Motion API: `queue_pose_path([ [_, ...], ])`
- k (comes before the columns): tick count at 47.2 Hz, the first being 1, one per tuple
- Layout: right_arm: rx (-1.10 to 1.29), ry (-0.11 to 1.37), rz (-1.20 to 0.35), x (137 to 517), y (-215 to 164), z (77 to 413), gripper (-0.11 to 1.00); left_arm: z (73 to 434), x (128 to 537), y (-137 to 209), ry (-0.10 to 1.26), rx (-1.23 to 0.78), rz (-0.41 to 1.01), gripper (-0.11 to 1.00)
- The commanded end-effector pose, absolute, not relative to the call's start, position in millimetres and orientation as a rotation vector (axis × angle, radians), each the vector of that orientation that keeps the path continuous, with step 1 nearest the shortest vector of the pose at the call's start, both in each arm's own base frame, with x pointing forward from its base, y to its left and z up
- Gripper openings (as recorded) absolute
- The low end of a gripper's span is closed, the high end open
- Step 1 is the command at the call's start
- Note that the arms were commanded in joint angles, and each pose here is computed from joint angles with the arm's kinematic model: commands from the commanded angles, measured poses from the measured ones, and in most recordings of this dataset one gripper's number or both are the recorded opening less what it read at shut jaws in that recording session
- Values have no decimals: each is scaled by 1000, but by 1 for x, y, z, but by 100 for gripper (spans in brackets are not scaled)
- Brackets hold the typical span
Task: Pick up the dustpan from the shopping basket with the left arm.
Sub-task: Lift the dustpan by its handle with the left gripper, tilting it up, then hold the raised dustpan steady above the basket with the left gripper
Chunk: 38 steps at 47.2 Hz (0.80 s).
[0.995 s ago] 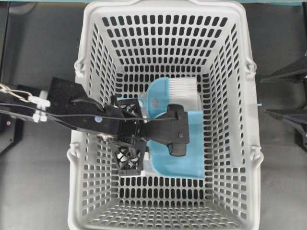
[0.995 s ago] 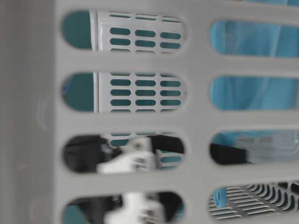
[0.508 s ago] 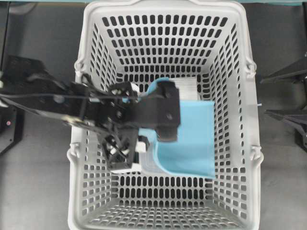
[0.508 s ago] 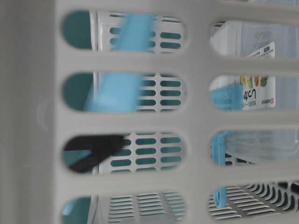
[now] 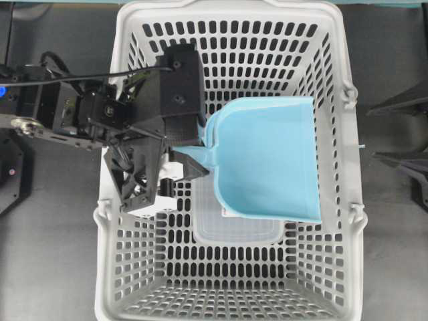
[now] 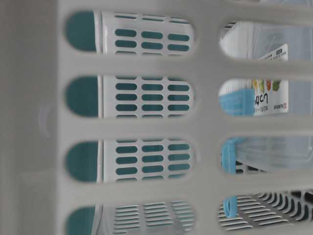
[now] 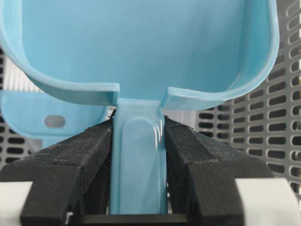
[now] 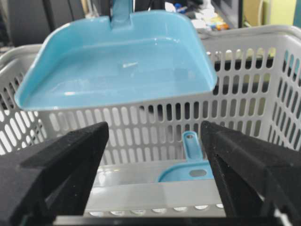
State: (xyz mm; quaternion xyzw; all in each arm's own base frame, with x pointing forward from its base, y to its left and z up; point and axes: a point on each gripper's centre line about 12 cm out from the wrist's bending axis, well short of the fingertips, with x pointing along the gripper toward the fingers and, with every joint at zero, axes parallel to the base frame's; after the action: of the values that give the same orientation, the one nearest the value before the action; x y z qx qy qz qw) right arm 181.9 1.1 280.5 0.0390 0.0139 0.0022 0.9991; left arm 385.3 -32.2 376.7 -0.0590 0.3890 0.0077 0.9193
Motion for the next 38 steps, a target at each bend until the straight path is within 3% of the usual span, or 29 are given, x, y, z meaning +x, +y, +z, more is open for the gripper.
queue_pose_path([
  [1, 87, 22, 6, 183, 1, 282, 76, 390, 380, -33, 754, -121, 8, 29],
  [38, 92, 11, 6, 181, 1, 285, 76, 392, 377, -40, 738, -113, -14, 29],
])
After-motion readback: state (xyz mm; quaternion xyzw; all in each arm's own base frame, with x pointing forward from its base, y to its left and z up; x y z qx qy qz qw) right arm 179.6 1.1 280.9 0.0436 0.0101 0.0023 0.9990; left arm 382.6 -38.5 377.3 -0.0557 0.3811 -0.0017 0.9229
